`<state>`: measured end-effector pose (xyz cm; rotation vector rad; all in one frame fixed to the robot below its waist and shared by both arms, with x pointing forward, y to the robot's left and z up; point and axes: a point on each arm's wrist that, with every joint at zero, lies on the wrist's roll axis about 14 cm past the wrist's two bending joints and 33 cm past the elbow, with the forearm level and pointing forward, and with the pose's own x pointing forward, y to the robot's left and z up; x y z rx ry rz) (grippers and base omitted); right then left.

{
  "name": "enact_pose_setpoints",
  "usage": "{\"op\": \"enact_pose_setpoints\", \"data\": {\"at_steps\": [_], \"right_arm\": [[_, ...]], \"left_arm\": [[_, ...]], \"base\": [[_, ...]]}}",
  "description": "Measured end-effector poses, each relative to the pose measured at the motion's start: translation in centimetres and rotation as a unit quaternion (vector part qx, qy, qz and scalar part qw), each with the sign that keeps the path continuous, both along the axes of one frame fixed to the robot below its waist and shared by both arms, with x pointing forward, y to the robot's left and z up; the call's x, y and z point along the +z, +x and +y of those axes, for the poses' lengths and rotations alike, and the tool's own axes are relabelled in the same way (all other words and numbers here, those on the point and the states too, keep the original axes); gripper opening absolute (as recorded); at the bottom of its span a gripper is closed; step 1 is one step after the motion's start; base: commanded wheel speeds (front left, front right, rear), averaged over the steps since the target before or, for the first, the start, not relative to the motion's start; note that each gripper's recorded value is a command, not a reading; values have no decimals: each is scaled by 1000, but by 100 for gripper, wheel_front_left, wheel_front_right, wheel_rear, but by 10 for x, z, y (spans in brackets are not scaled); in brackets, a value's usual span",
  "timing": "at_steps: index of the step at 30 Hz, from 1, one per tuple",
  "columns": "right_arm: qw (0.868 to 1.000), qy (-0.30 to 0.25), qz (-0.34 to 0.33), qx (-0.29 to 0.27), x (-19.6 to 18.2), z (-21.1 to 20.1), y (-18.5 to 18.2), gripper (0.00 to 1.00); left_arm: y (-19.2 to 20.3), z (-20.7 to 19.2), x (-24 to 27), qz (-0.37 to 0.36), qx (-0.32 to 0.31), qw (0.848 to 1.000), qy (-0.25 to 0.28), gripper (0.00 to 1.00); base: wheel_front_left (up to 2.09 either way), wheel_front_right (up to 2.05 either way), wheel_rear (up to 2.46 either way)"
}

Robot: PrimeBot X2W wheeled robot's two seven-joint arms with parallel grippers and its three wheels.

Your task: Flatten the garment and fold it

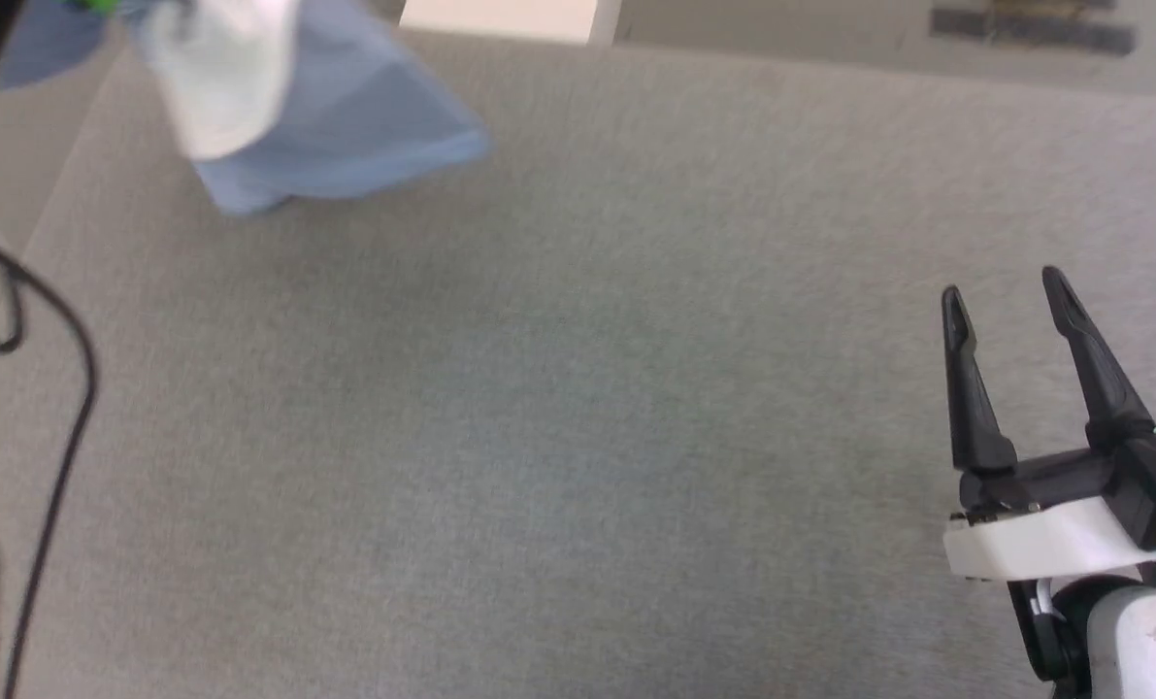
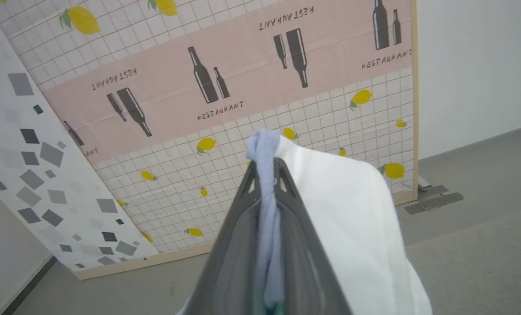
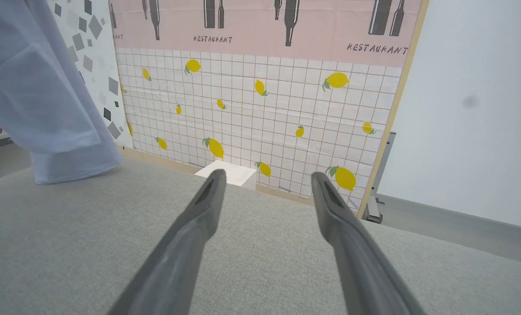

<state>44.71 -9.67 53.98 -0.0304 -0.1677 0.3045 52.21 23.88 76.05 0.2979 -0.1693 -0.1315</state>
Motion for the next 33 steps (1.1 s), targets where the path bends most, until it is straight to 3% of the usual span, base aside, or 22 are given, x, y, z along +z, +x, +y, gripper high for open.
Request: {"op": "enact_pose_setpoints", "data": {"at_steps": [5,9,16,19,24,33], "right_arm": [[999,5,-25,-32,22,-23,-16,100],[996,12,-45,-74,38,-54,-28,100],[983,9,-69,-173,55,-124,-52,100],[974,3,-74,-212,59,-151,-64,100],[966,0,-73,-248,59,-175,-78,100],[966,4,-34,-256,31,-181,-74,100]], "left_arm": [[-24,-79,60,-62,-105,992,-27,0],[-43,-145,86,-80,-190,977,-54,0],[-58,-241,76,-48,-293,953,-68,0],[-58,-271,39,-10,-320,946,-57,0],[-54,-307,-71,109,-343,931,-64,0],[-77,-312,-273,347,-306,883,-76,0]], "base": [[0,0,0],[0,0,0],[0,0,0],[0,0,0],[0,0,0],[0,0,0]]}}
